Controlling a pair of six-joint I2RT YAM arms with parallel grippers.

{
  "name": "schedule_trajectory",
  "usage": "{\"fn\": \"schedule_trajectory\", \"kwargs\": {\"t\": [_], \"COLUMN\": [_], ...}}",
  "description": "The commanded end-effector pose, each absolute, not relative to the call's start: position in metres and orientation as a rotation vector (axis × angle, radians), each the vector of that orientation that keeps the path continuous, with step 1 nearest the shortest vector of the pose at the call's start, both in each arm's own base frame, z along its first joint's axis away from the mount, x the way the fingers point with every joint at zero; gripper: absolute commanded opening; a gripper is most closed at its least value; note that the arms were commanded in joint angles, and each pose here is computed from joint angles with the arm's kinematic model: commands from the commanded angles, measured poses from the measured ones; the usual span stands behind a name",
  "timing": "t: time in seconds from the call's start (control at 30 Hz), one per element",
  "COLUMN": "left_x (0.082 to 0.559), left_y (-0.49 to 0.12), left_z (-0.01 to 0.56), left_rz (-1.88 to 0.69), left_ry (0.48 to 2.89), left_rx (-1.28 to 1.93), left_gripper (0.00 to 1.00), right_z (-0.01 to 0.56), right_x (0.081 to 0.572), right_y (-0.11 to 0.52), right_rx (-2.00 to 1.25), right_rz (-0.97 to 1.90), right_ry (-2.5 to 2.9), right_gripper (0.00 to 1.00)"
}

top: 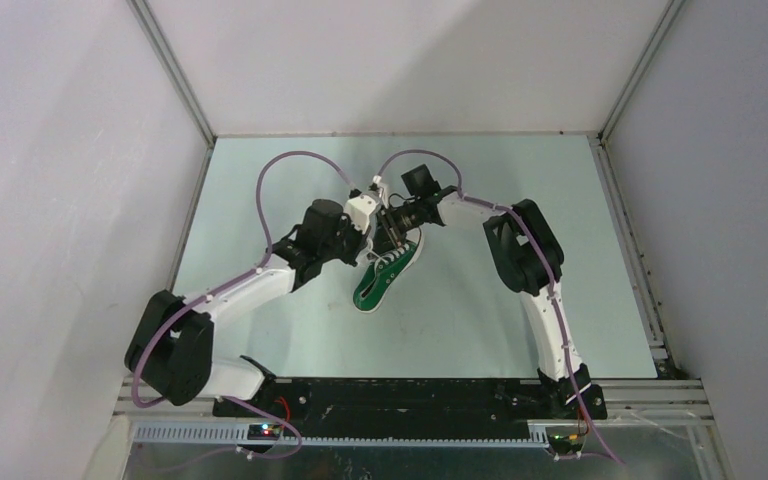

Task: Tie the shoes
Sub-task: Cross the shoelace with the shoelace.

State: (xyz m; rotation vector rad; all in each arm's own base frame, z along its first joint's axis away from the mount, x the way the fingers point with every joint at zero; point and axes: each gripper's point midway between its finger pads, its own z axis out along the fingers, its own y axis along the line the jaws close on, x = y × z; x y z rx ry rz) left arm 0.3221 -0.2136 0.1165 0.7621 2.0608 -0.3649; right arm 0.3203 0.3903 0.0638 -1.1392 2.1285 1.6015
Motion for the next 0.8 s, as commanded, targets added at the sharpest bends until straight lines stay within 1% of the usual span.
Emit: {"fn": "schedule_trajectory", "kwargs": {"t": [0.0,0.3,0.5,0.77], "left_x": [0.326,0.326,0.329,0.331], "left_y": [-0.216,-0.221,-0.217,-0.216], "left_z": [0.139,0.142,0.142,0.143], "left_rz": [-0.368,-0.395,-0.362,-0.338], "left_ry": [1.984,1.968,1.951,1.938], "left_rx": [0.747,0.777,0.800,0.816], "left_gripper": [0.00,0.00,0.00,0.00], "right_z": [0.081,0.075,0.070,0.068], "right_x": [0.328,0.335,0.309,0.289], "right_y": [0.404,0.404,0.404,0.401], "right_rx": [-1.175,-1.149,-1.356,-1.521], "right_rz": [1.657,1.606,1.620,1.621], "right_ry": [2.013,2.045,1.954,1.881], "right_gripper": [0.14,0.14,0.18,0.22]}}
